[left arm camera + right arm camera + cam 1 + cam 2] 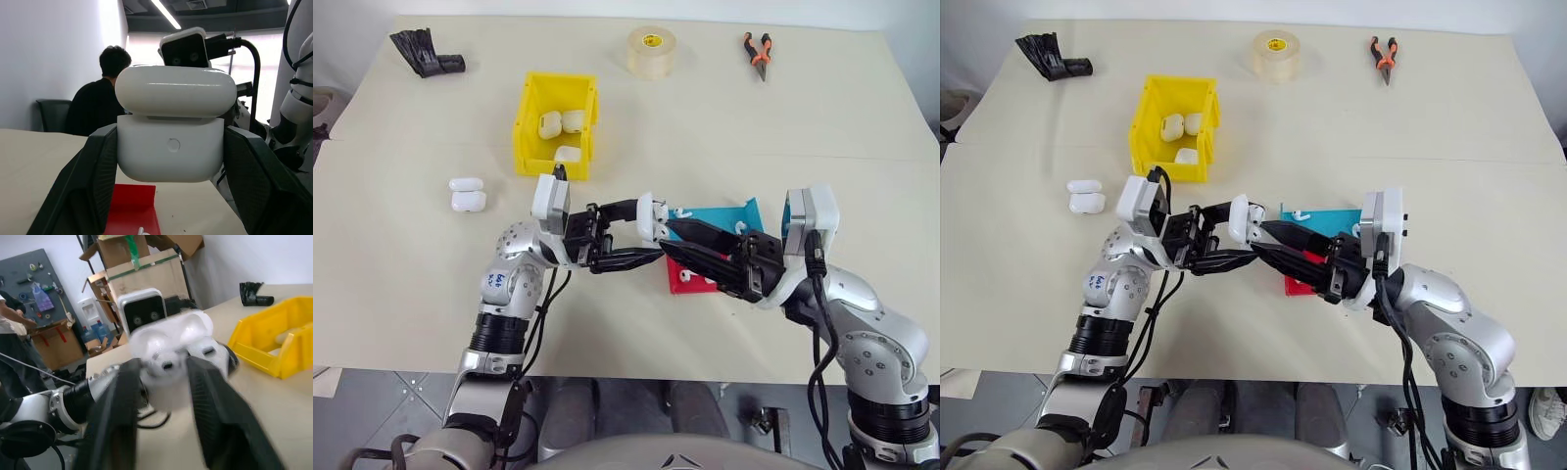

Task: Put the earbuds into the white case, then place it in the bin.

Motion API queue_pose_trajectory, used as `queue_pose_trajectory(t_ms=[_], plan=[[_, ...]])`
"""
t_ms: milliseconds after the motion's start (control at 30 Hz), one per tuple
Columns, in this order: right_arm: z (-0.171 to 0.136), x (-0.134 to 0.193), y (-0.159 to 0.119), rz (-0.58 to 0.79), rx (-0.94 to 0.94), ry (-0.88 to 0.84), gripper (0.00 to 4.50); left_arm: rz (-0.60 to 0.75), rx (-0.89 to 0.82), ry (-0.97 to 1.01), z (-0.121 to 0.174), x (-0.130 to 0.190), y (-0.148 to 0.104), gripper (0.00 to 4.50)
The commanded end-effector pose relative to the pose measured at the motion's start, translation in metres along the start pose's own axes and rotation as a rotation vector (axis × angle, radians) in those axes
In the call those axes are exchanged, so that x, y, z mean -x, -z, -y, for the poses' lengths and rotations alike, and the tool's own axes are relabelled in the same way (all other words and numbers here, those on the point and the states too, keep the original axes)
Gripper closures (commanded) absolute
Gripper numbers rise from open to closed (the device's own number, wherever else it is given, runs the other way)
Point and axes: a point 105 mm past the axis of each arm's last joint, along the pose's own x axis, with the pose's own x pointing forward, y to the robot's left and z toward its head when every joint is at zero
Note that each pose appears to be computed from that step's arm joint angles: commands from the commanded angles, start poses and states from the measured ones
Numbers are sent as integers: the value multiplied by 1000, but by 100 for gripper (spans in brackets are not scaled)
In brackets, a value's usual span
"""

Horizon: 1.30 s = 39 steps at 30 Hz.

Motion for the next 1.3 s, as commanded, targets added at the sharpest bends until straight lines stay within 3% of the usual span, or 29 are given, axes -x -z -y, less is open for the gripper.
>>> queue_pose_trajectory(t_ms=[33,133,200,333,433,500,833,1100,1300], plan=[[2,7,-4,-56,26,-7,221,39,-53,64,8,-10,-9,170],[10,17,-19,-91,79,10,221,-44,-68,40,4,-3,-5,170],[11,19,-26,-137,119,0,221,-166,-96,9,-1,1,3,170],[4,11,-33,-185,159,-75,317,-453,-188,-29,-15,8,19,170],[2,0,-31,-219,187,-107,425,-566,-228,5,-18,6,24,170],[2,-9,-27,-245,210,-118,447,-603,-249,1,-21,3,26,170],[8,-27,-6,-345,198,-99,447,-551,-270,4,-17,-14,22,170],[29,8,11,-387,174,1,447,-435,-242,-7,-10,-14,7,170],[38,27,0,-231,198,99,447,-348,-179,-156,-14,-2,-4,170]])
